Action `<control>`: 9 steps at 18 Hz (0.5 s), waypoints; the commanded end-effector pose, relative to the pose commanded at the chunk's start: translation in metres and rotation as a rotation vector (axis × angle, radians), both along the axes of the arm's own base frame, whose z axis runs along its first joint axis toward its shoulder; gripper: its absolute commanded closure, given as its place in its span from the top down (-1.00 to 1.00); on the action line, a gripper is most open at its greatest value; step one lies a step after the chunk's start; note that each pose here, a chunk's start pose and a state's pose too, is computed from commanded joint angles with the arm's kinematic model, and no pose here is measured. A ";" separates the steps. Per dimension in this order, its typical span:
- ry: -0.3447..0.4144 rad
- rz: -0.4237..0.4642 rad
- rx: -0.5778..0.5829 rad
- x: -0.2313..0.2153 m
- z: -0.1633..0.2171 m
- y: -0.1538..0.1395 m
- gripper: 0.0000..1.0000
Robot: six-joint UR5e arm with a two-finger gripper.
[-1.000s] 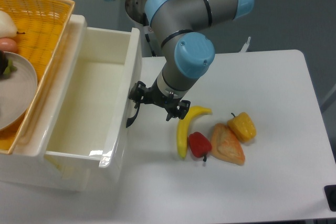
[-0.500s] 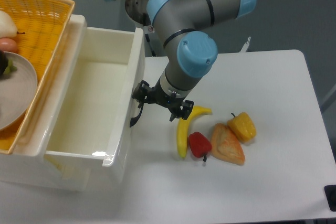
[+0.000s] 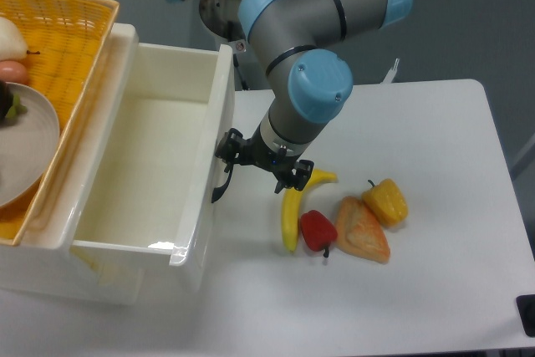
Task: Slide the top white drawer open
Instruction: 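Keep pulling the drawer outward until it is fully extended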
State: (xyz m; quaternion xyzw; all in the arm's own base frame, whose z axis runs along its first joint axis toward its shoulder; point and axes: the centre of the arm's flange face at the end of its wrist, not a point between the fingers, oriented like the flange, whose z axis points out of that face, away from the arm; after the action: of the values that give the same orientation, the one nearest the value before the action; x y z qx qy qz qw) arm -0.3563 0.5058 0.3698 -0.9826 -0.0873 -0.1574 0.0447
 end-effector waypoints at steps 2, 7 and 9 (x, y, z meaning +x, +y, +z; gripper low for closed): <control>0.000 0.000 0.000 0.000 0.000 0.000 1.00; -0.037 0.031 0.018 -0.005 -0.004 -0.001 1.00; -0.040 0.033 0.017 -0.005 -0.005 -0.002 1.00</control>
State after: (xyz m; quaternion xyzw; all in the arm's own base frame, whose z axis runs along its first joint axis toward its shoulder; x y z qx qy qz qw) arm -0.3613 0.5043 0.3651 -0.9773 -0.1028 -0.1773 0.0538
